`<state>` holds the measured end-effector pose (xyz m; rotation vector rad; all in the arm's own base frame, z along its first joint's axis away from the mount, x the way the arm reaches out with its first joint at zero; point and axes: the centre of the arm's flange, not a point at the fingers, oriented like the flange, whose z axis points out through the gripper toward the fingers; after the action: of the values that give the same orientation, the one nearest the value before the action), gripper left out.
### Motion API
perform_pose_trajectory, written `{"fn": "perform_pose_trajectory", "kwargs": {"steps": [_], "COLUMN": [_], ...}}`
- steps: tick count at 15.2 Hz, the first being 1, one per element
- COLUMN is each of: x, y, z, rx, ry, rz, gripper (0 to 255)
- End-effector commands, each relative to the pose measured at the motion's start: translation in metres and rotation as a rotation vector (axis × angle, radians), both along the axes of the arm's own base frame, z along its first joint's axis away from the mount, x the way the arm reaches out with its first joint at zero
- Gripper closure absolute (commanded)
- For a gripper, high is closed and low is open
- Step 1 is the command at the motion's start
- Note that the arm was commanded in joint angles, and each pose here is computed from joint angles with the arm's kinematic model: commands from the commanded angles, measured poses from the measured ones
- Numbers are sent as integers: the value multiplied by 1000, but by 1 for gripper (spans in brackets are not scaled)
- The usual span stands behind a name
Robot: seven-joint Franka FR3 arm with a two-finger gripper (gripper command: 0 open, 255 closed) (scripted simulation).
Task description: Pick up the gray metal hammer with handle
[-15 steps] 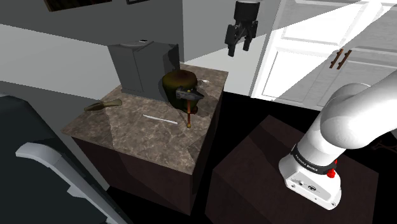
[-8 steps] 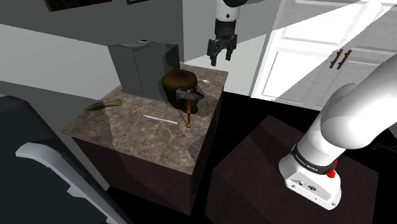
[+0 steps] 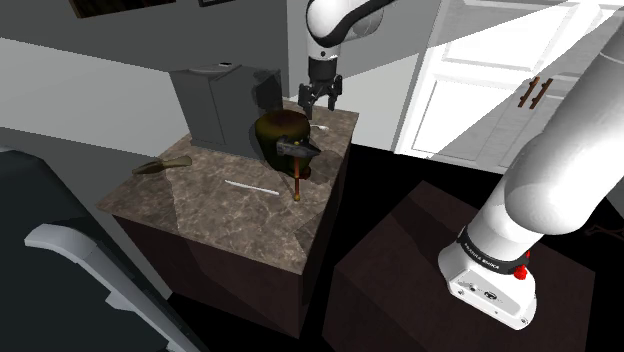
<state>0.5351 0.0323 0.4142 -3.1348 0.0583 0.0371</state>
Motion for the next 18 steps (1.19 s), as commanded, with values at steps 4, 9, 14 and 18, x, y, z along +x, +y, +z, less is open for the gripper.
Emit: {"fn": "perform_pose_trajectory", "kwargs": {"steps": [4,9,14,18], "x": [50,98,147,150], "y": [12,24,36,36], "z": [-45,-88,-131,-150], "rx": [-1,-2,-3,-3], "ry": [0,0,1,1], "rz": [0,0,0,0], "gripper": [0,0,0,0]}}
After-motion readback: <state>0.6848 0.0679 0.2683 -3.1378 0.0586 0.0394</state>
